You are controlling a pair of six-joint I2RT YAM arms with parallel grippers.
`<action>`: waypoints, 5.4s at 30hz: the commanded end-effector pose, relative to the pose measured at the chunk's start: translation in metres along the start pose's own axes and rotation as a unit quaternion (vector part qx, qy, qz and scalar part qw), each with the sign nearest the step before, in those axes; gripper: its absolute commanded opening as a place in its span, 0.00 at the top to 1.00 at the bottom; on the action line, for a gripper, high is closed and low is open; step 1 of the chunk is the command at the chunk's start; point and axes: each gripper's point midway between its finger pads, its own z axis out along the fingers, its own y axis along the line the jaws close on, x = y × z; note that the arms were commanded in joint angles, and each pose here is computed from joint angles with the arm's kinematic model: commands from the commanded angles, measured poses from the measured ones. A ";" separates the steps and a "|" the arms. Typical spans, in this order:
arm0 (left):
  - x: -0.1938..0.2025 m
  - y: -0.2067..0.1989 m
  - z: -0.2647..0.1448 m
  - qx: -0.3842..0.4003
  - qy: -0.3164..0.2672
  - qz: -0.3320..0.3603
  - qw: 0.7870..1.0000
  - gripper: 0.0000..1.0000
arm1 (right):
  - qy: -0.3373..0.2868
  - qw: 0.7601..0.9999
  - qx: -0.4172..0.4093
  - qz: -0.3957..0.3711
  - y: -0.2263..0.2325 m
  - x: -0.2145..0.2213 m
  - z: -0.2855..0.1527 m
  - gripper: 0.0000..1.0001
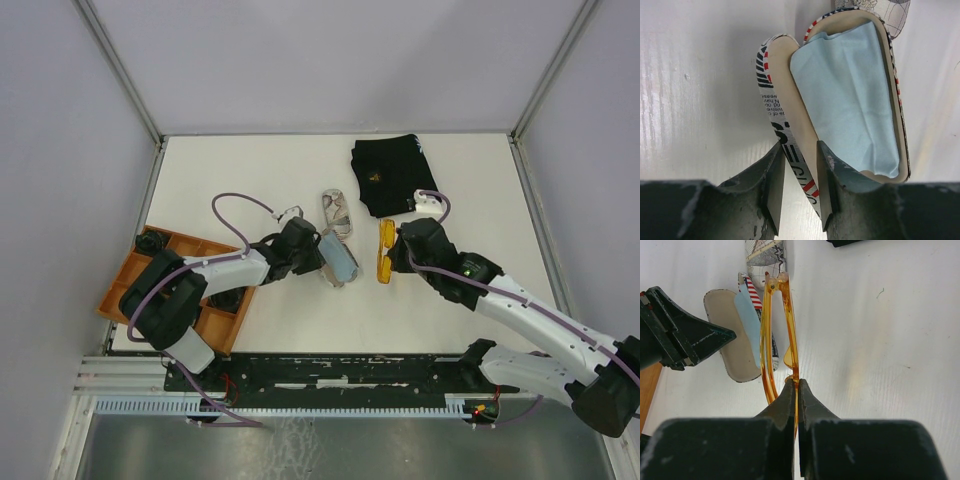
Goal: Organize the sunglasses
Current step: Adjust the sunglasses case at the center of the board, then place the sunglasses in the sunglasses case.
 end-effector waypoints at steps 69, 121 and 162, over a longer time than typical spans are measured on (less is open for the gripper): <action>0.013 -0.002 -0.068 0.069 0.018 0.109 0.992 0.60 | 0.143 0.963 -0.210 0.091 0.109 0.043 0.033 1.00; 0.010 -0.007 -0.073 0.077 0.013 0.110 0.991 0.61 | 0.262 0.949 -0.156 0.081 0.116 0.097 0.101 1.00; 0.010 -0.005 -0.075 0.077 0.013 0.111 0.991 0.61 | 0.242 0.956 -0.141 0.086 0.111 0.093 0.105 1.00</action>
